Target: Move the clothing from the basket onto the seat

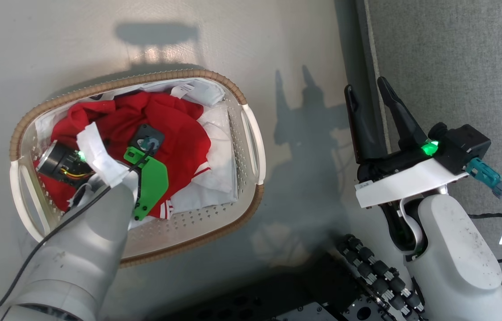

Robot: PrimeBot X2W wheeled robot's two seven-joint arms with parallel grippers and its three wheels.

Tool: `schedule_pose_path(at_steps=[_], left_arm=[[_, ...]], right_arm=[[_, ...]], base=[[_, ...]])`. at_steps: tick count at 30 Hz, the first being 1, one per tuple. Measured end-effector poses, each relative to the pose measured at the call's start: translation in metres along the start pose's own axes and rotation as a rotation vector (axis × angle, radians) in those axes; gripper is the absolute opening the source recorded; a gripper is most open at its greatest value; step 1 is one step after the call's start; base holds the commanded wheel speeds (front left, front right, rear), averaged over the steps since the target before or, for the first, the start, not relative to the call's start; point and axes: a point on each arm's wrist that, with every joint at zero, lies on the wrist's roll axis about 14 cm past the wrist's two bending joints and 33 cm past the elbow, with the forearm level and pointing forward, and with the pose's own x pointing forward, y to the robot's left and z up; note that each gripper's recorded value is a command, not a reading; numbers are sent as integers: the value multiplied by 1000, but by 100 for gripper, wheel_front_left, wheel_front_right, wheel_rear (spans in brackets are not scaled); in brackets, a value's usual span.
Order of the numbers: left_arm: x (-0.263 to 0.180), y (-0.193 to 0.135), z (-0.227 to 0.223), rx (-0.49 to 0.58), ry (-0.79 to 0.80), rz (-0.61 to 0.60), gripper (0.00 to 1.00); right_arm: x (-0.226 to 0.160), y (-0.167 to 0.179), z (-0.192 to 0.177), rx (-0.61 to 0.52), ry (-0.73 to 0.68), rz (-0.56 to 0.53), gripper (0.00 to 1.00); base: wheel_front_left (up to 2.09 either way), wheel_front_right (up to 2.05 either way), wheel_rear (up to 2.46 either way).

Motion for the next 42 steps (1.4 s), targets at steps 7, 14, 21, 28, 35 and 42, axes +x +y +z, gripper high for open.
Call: schedule_pose_path(at_steps=[7,14,21,28,35,42], left_arm=[[10,15,-16,30,-7,-29,100],[15,17,-19,44,-7,-46,0],[10,19,-14,35,-33,-45,0],[-6,22,1,24,-112,-32,0],[-32,17,20,-21,-213,-33,0],[-70,-1,39,-50,-326,-41,0]], right_arm=[[2,-2,-8,4,15,-4,100],[4,-4,-9,0,17,-6,100],[6,-4,0,0,-4,-6,100],[2,-4,22,-3,-52,-9,100],[-7,1,51,-7,-113,-2,100],[-23,9,81,-20,-174,12,100]], base=[[0,0,0],[0,0,0],[0,0,0],[0,0,0],[0,0,0],[0,0,0]])
